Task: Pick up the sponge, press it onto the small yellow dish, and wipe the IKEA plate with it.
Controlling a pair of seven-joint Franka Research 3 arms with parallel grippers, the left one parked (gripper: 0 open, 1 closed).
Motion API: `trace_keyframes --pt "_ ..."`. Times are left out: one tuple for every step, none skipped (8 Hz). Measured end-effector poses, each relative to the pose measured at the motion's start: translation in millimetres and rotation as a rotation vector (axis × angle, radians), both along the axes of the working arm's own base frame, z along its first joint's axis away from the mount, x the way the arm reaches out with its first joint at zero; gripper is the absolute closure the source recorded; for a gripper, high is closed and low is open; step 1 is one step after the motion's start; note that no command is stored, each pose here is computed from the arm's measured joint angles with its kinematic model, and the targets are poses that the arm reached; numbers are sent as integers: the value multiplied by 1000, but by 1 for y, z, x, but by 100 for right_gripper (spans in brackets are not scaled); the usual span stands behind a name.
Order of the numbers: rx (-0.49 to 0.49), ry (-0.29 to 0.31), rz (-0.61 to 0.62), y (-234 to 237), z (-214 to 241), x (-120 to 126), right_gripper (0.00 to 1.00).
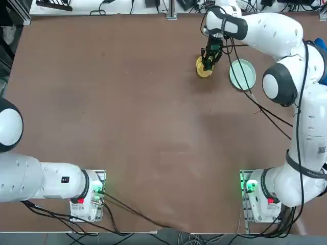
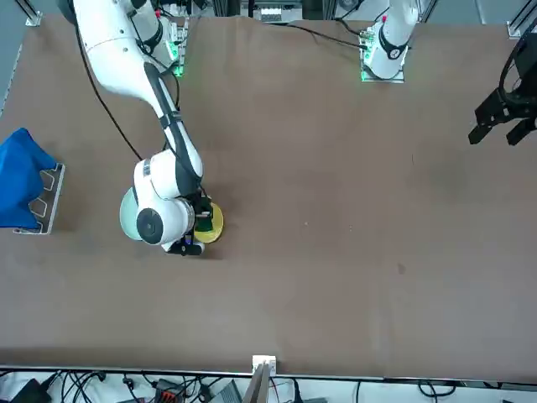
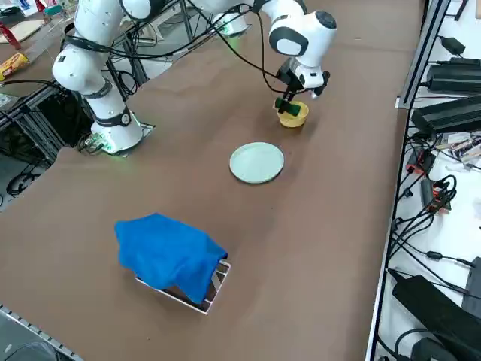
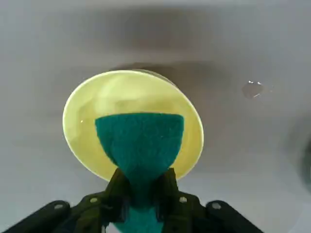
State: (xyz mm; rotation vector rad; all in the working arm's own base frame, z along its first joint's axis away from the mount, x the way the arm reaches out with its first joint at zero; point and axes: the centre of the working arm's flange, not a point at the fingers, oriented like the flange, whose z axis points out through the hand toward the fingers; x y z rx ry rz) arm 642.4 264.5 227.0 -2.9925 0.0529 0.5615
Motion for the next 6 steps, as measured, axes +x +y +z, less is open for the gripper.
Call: trace_keyframes --pt "3 -8 0 2 -3 1 72" --pt "6 -18 -1 4 -7 1 72" --pt "7 -27 -4 4 -12 3 72" --pt "8 -35 -6 4 -17 4 72" --pt "9 -41 -6 4 -20 5 72" --pt "11 -48 -6 4 -24 6 72"
